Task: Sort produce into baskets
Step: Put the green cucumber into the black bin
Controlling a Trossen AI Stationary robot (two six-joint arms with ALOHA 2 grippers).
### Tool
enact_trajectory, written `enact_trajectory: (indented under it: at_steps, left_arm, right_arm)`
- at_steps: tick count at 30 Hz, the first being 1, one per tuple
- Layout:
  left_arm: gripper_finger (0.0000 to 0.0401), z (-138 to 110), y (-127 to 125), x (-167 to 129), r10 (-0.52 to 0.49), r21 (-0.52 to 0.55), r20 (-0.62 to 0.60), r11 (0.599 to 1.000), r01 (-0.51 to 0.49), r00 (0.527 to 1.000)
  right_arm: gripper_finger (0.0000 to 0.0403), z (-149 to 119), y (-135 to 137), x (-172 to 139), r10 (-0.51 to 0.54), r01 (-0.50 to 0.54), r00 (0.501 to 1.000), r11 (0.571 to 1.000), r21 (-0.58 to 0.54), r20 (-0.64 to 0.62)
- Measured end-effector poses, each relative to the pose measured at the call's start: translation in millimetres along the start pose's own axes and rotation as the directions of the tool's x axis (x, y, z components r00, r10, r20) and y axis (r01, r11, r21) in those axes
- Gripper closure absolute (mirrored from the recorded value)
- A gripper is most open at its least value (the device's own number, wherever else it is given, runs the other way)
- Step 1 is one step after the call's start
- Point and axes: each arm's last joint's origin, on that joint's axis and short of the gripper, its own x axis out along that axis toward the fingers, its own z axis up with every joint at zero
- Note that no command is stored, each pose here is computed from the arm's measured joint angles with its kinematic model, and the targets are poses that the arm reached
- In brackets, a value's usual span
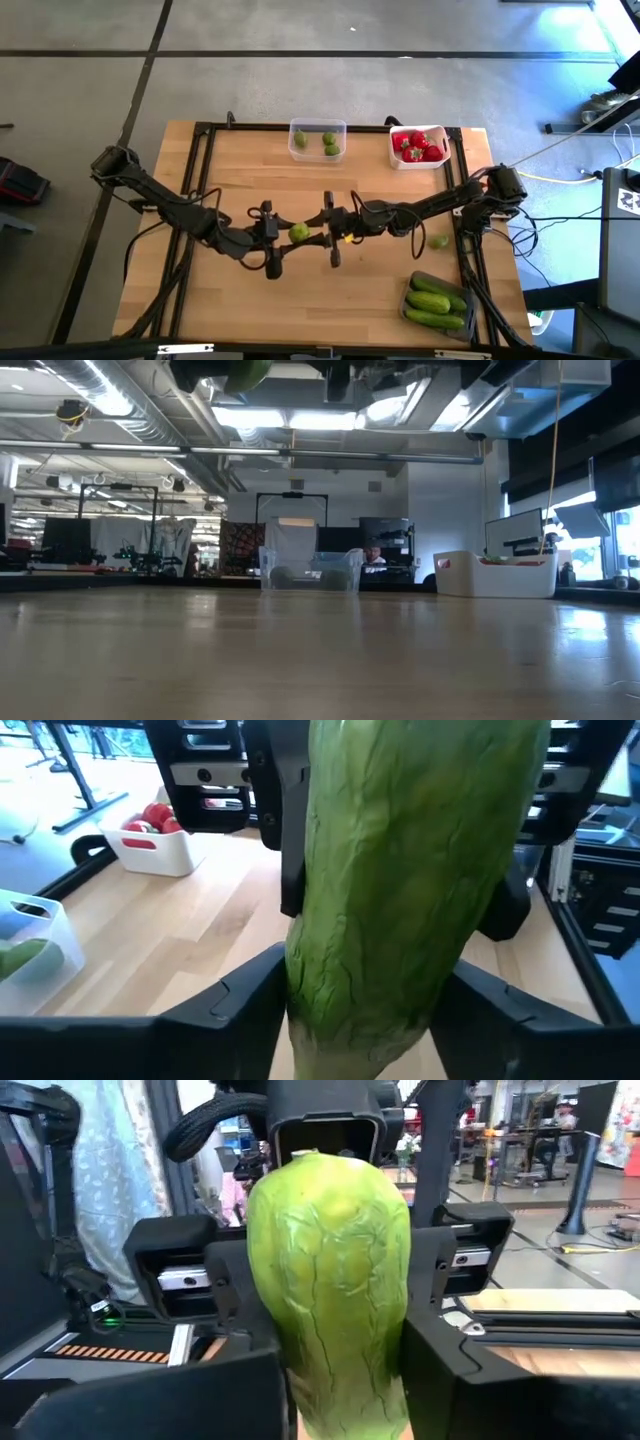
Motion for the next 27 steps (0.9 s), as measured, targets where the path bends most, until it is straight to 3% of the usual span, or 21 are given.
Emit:
enact_trajectory:
  at_steps: [8,18,27]
  left_arm:
    - [0.0120,1,-1,-5,-0.007,0.047,0.003,0.999,0.007,1.000]
    - [0.0114,9,5,-44,-0.075,0.043,-0.031,0.996,0.076,0.997]
    - [0.0113,-1,18,-57,-0.035,-0.015,-0.154,0.999,0.033,0.987]
  right_arm:
    - [0.0310,-6,0,0,-0.001,0.000,0.998,1.000,-0.013,-0.061]
    - [0.0304,17,10,-28,0.004,-0.014,0.970,0.999,-0.039,-0.244]
    - [0.0304,25,44,-72,0.082,-0.017,0.865,0.991,0.135,-0.496]
